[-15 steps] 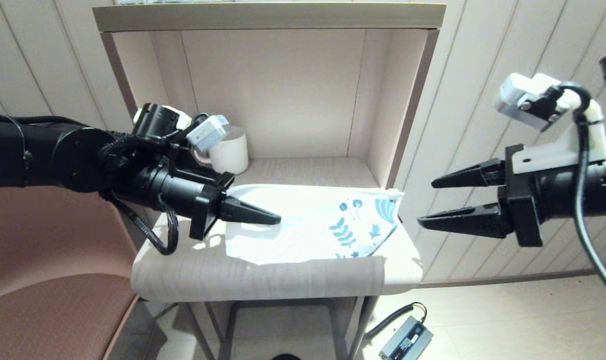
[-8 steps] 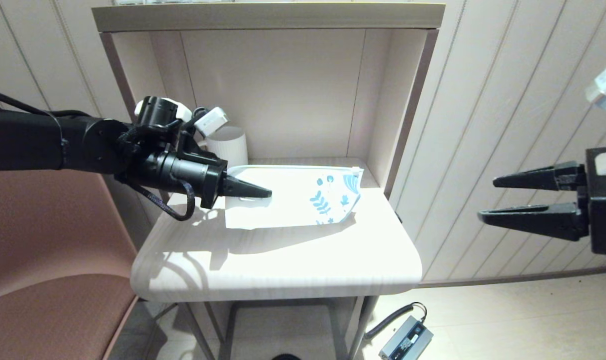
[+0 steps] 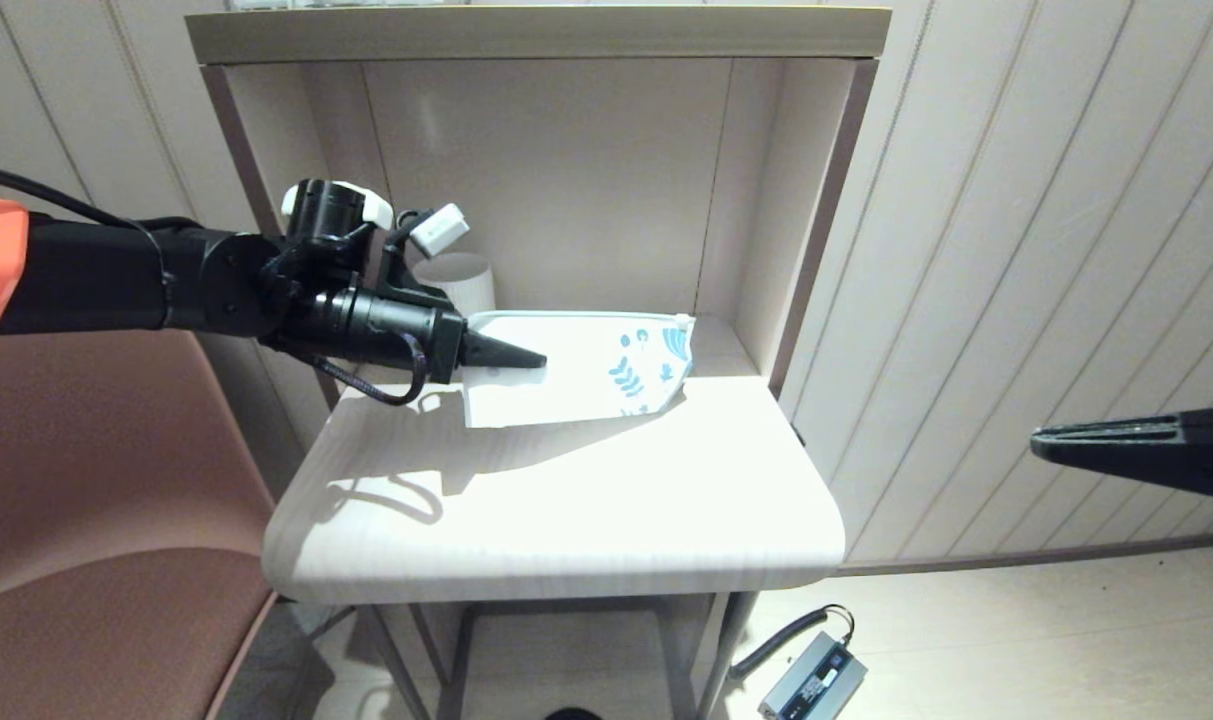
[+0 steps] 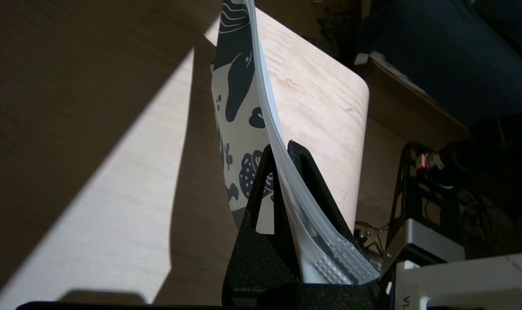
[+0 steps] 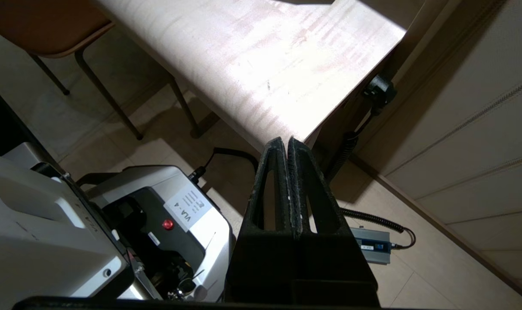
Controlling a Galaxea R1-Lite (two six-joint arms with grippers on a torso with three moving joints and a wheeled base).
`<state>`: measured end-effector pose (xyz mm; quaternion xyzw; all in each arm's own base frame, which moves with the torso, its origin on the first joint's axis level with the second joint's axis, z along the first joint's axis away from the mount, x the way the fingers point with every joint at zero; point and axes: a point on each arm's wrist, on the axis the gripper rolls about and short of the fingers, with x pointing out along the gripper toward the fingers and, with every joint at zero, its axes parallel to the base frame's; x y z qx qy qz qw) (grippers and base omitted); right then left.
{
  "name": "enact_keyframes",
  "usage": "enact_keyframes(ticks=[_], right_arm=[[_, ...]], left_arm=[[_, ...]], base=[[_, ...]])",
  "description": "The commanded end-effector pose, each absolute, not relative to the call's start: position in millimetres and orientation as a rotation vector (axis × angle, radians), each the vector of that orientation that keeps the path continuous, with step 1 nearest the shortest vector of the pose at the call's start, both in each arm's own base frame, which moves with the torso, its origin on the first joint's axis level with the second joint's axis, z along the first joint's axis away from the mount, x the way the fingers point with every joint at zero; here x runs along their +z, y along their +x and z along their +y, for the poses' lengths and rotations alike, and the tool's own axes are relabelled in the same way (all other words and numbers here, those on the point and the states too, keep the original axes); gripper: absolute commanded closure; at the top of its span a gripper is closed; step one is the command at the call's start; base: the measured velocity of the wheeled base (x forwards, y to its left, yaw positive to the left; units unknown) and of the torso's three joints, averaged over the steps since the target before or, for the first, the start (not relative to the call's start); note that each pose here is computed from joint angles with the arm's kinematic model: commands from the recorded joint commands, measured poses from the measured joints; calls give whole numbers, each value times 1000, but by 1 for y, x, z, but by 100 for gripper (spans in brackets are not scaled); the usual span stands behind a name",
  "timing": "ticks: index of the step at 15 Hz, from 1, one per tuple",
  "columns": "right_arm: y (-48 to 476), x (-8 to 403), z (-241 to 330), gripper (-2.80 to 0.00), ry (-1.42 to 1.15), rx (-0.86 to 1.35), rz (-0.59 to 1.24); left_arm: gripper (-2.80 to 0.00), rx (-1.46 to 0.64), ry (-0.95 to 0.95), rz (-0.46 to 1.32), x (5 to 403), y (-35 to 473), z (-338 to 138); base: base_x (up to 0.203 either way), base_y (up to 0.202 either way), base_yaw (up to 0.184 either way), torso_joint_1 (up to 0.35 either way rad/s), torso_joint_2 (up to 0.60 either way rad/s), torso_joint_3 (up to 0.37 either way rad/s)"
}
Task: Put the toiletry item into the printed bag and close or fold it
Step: Close the strorage bag and place it on the desk
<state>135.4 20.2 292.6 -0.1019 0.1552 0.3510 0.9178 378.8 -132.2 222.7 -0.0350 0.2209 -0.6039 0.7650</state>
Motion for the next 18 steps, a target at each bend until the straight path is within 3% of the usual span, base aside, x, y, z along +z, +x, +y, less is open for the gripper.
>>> enact_keyframes(ticks=[1, 5, 6, 7, 11, 18], right_arm=[[132, 287, 21, 0, -209, 732, 331], [131, 287, 21, 0, -203, 751, 327], [131, 287, 21, 0, -205, 752, 326], [132, 286, 21, 0, -202, 755, 330], [131, 284, 21, 0, -200, 762, 336], [123, 284, 21, 0, -199, 783, 311]], left_arm=[[0, -1251, -118, 485, 222, 391, -134], [0, -1174, -150, 446, 220, 402, -137], [-154, -1155, -147, 450, 219, 403, -137], [-280, -1154, -148, 453, 218, 404, -137], [-280, -1158, -141, 439, 226, 396, -135], [-280, -1114, -91, 261, 292, 327, -95]], base=[[0, 0, 0, 0, 0, 0], [0, 0, 0, 0, 0, 0], [0, 0, 0, 0, 0, 0], [0, 0, 0, 0, 0, 0], [0, 0, 0, 0, 0, 0], [0, 0, 0, 0, 0, 0]])
